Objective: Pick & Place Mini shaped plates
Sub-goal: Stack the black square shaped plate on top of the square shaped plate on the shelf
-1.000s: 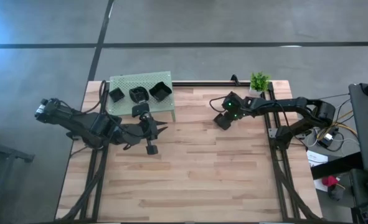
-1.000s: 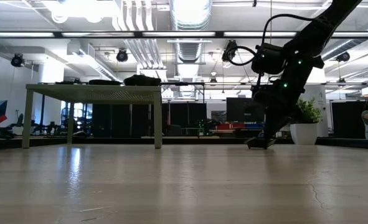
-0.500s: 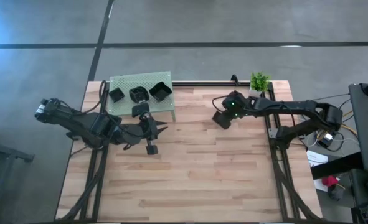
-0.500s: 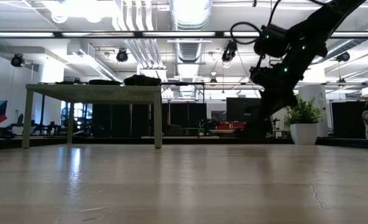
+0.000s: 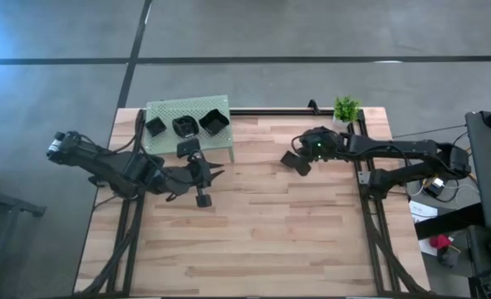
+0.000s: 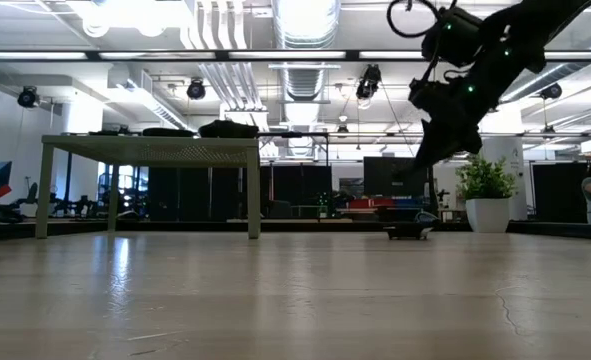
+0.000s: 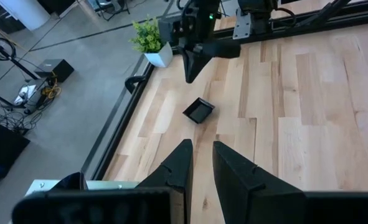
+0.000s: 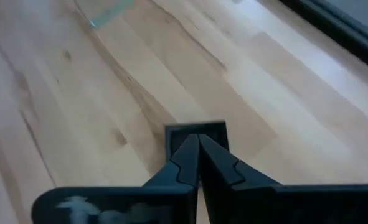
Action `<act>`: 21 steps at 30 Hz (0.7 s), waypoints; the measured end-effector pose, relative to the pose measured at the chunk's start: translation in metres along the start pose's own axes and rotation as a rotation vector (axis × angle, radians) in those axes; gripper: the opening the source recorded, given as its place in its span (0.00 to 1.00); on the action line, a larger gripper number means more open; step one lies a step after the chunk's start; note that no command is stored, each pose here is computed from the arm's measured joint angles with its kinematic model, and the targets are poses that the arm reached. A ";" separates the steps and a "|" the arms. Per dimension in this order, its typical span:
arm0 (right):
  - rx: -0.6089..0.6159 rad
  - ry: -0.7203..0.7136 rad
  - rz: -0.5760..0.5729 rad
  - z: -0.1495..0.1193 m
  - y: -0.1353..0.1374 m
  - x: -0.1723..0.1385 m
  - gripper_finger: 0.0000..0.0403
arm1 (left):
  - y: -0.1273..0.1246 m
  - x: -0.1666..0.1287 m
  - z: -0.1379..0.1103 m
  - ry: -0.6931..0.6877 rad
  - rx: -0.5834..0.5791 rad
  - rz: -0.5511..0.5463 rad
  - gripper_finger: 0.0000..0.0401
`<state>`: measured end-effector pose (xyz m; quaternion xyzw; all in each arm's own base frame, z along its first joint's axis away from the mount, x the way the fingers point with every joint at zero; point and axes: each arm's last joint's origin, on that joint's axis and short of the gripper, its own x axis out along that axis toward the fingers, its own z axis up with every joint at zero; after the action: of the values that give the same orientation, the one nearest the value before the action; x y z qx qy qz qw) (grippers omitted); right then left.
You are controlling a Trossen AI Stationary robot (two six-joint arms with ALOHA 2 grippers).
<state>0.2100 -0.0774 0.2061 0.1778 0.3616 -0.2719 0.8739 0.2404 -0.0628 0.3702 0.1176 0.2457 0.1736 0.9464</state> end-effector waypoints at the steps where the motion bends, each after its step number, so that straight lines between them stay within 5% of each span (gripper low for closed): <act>1: 0.003 0.012 -0.008 -0.002 -0.001 0.002 0.02 | 0.000 0.001 -0.001 0.002 0.001 -0.001 0.14; 13: 0.010 0.069 -0.106 -0.010 -0.003 0.026 0.03 | -0.002 0.002 -0.002 0.000 0.000 -0.001 0.14; 21: 0.010 0.104 -0.122 -0.011 -0.004 0.038 0.18 | -0.002 0.002 -0.002 0.000 0.001 -0.001 0.14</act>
<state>0.2239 -0.0885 0.1710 0.1737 0.4152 -0.3169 0.8349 0.2415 -0.0632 0.3670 0.1178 0.2458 0.1732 0.9464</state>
